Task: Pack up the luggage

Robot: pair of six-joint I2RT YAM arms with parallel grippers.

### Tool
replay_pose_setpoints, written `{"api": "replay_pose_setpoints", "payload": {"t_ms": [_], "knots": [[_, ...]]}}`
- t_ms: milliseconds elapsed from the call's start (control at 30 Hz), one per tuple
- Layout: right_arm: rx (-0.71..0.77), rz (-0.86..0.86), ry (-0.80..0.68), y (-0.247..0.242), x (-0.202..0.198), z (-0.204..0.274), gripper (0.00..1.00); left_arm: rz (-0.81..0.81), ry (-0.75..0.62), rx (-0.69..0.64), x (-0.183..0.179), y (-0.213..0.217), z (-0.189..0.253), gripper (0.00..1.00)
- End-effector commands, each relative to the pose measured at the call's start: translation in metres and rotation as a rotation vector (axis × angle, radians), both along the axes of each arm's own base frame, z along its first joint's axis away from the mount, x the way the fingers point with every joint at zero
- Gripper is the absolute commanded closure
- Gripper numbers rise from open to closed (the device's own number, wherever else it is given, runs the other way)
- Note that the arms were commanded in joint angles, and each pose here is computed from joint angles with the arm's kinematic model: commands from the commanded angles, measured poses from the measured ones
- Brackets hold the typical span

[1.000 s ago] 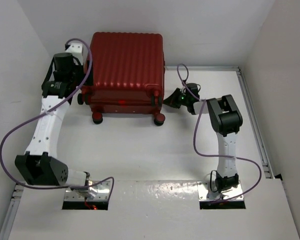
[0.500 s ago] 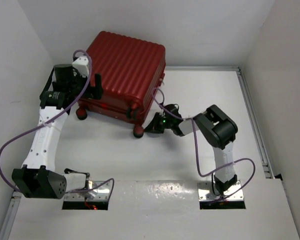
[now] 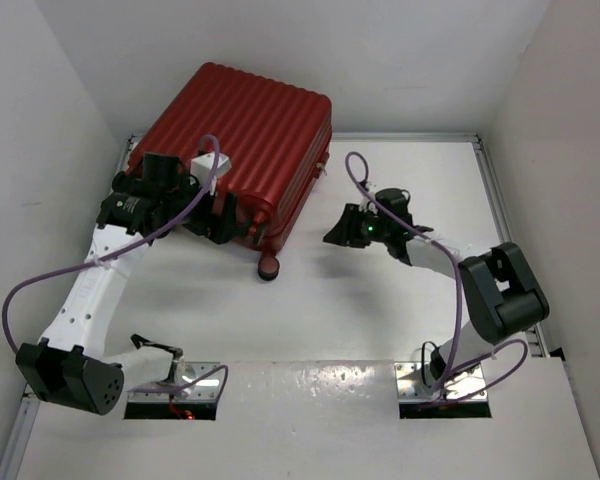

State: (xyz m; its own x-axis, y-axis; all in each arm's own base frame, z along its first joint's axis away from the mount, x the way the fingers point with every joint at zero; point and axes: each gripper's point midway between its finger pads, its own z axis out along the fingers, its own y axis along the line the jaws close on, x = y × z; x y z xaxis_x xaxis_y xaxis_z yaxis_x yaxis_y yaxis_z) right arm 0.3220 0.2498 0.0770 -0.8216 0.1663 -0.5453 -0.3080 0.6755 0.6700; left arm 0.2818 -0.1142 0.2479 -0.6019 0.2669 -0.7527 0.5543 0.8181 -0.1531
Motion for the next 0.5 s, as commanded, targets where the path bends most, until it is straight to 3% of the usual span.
{"api": "replay_pose_setpoints", "payload": {"t_ms": [0,233,333,467], "knots": [[-0.121,-0.015,-0.049,-0.035,0.012,-0.006,0.61,-0.059,0.009,-0.045,-0.008,-0.023,0.004,0.0],[-0.157,-0.106,-0.031,-0.077,0.03,-0.011,0.61,-0.014,0.055,-0.058,0.008,-0.064,-0.009,0.0],[-0.156,-0.149,-0.037,-0.091,0.036,-0.009,0.61,0.077,0.111,-0.012,0.018,-0.072,-0.032,0.0],[-0.155,-0.17,-0.043,-0.097,0.041,-0.007,0.61,0.148,0.065,0.053,0.043,-0.079,-0.043,0.0]]}}
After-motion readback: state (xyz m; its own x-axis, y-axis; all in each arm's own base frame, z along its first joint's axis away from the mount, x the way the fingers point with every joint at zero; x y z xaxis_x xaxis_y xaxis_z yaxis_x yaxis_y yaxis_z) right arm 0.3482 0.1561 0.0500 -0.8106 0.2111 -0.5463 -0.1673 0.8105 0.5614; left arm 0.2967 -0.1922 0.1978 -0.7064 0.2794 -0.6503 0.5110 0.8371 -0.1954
